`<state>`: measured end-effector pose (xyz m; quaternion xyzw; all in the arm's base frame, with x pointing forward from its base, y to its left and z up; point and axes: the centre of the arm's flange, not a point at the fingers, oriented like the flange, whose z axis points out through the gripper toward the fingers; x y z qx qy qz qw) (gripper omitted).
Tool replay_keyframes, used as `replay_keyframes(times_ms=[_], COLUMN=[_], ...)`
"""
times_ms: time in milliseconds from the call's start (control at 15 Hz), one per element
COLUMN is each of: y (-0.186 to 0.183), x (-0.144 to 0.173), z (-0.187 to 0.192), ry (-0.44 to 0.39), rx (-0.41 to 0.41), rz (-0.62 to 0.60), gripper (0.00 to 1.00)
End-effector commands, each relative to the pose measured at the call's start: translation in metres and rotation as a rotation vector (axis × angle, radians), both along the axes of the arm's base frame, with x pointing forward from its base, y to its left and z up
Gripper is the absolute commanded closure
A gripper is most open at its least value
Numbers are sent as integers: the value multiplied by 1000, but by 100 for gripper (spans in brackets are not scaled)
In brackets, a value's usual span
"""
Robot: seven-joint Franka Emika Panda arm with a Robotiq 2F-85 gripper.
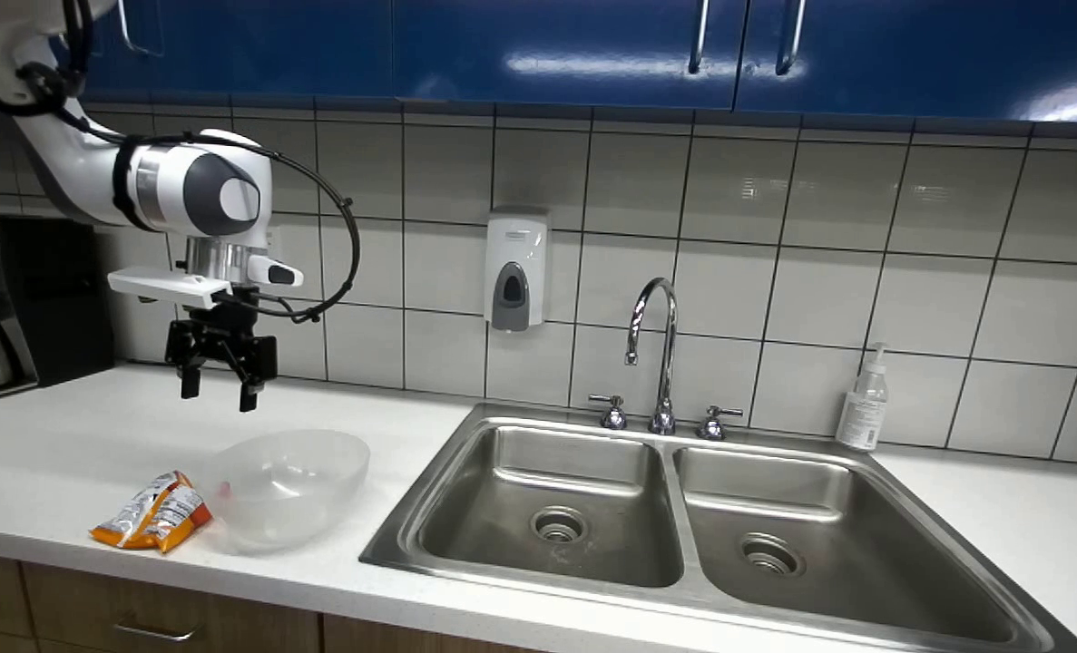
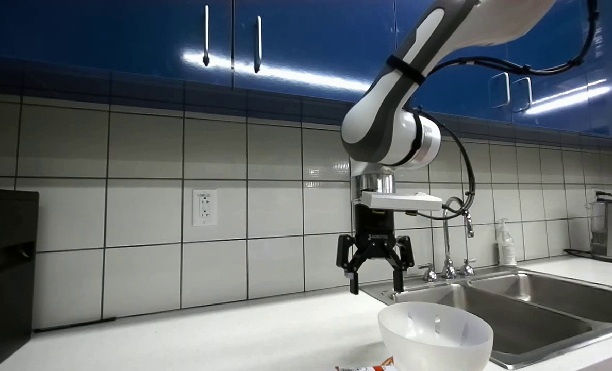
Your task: Lift the bowl and put it in the sink
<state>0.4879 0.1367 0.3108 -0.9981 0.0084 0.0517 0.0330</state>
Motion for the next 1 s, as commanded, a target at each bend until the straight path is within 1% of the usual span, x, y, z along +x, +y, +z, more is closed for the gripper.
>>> replay_keyframes(times_ms=[0, 933], y=[-4, -4], x=[5, 0], z=[-15, -71], ry=[-14, 7], rx=[-15, -58], rz=[6, 34], gripper=[0, 0])
